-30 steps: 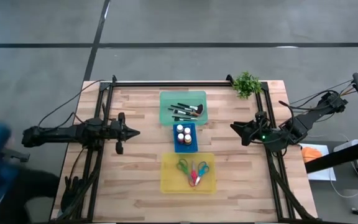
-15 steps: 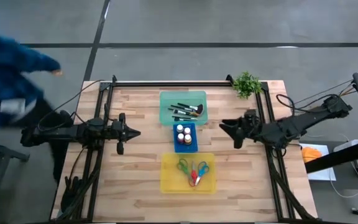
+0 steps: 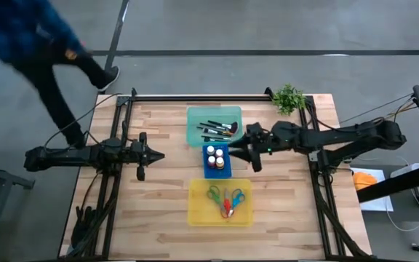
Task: Pick & Place Paint Supplies
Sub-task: Return to Home Position
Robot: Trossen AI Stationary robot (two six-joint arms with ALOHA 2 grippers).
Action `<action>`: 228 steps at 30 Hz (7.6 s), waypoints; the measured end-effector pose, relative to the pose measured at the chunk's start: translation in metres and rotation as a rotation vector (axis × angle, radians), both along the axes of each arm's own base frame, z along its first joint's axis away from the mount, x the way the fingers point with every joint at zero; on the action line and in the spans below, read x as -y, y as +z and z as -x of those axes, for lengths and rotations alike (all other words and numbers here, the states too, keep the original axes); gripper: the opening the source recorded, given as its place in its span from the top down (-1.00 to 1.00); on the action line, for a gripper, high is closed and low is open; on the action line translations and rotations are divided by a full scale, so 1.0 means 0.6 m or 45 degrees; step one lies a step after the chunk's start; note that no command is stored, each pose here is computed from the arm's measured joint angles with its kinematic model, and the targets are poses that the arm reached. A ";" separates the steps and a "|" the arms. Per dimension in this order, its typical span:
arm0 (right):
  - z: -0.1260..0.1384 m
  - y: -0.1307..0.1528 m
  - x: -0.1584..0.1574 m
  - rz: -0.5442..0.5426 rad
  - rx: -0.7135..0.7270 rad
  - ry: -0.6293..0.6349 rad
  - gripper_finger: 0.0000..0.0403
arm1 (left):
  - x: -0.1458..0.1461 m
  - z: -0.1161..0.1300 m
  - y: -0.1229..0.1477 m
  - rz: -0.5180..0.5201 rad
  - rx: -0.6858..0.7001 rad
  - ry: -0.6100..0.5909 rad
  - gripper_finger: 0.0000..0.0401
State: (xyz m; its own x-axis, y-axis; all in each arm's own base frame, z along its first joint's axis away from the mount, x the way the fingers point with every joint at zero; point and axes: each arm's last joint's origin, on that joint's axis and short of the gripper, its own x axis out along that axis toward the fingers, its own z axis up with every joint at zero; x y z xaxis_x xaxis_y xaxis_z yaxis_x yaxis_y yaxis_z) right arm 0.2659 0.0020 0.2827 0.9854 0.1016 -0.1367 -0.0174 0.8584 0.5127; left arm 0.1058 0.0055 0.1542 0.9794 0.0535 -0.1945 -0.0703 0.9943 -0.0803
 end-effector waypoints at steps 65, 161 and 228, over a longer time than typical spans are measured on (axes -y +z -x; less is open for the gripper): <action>0.281 -0.187 -0.005 0.499 0.272 -0.061 0.10 | 0.000 0.000 0.000 0.001 -0.002 0.000 0.81; 0.281 -0.188 -0.005 0.499 0.262 -0.059 0.10 | 0.000 0.000 -0.001 0.001 -0.002 0.000 0.81; 0.281 -0.188 -0.005 0.499 0.262 -0.059 0.10 | 0.000 0.000 -0.001 0.001 -0.002 0.001 0.81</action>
